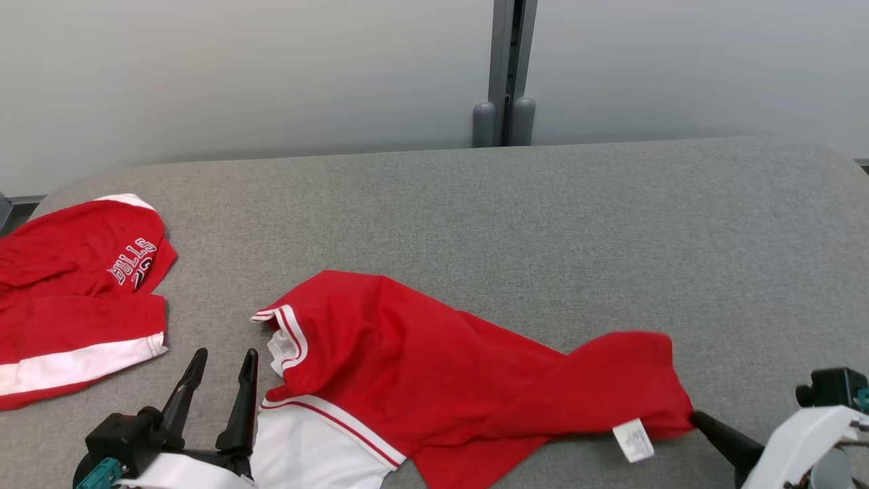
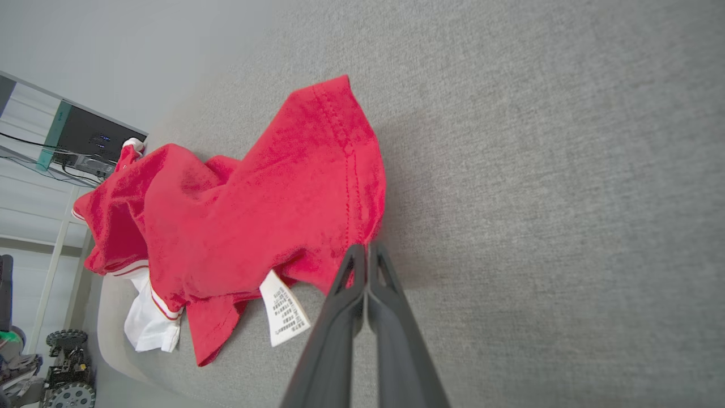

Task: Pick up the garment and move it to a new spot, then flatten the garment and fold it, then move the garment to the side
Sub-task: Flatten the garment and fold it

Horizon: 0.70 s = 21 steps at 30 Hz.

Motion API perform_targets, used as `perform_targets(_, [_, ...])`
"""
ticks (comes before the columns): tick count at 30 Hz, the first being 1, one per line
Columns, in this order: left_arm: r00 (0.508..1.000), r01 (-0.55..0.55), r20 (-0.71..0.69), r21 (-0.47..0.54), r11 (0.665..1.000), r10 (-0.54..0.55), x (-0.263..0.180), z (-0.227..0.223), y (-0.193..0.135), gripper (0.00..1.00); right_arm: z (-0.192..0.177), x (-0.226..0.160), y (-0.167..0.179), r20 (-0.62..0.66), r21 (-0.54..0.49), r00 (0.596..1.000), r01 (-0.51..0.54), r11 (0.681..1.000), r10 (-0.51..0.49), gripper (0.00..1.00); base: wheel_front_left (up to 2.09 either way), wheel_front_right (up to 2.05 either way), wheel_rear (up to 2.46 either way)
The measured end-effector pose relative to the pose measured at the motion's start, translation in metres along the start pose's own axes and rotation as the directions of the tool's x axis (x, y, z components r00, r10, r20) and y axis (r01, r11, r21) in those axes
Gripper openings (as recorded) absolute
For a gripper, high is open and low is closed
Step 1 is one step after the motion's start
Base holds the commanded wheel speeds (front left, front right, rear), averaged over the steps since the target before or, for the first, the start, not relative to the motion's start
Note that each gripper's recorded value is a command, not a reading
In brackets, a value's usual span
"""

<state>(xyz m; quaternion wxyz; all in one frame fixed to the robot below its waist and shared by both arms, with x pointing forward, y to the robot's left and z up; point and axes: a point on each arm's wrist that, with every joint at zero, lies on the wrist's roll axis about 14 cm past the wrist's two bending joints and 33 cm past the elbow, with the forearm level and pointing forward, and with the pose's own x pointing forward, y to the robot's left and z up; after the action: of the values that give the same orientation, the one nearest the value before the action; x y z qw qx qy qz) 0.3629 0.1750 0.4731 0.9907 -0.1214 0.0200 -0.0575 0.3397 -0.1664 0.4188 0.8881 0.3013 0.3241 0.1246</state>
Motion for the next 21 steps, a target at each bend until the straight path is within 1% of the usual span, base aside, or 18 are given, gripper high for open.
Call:
perform_targets(6, [1.0, 0.007, -0.011, 0.0, 1.0, -0.007, 0.002, -0.003, -0.001, 1.0, -0.022, -0.014, -0.034, -0.08, 0.033, 0.99, 0.118, 0.993, -0.115, 0.0, 0.0, 0.0, 0.0])
perform_targets(11, [1.0, 0.007, -0.023, 0.002, 1.0, -0.007, 0.004, -0.006, 0.001, 1.0, -0.041, -0.007, -0.039, -0.144, 0.046, 0.977, 0.165, 0.985, -0.157, 0.0, 0.0, 0.0, 0.0])
perform_targets(12, [1.0, 0.005, -0.025, 0.003, 1.0, -0.005, 0.004, -0.006, 0.002, 1.0, -0.042, -0.004, -0.038, -0.145, 0.044, 0.976, 0.169, 0.985, -0.161, 0.55, 0.0, 0.0, 0.0])
perform_targets(13, [1.0, 0.002, -0.025, 0.004, 1.0, -0.002, 0.004, -0.006, 0.003, 1.0, -0.043, -0.002, -0.037, -0.148, 0.042, 0.975, 0.172, 0.984, -0.164, 1.0, 0.0, 0.0, 0.0])
perform_targets(16, [1.0, -0.006, -0.027, 0.005, 1.0, 0.006, 0.002, -0.006, 0.006, 1.0, -0.043, 0.002, -0.032, -0.144, 0.05, 0.977, 0.169, 0.984, -0.16, 1.0, 0.0, 0.0, 0.0])
perform_targets(21, [1.0, -0.008, -0.013, 0.007, 1.0, 0.008, 0.0, -0.002, 0.006, 1.0, -0.013, 0.0, -0.018, -0.038, 0.019, 0.99, 0.139, 0.99, -0.139, 1.0, 0.0, 0.0, 0.0])
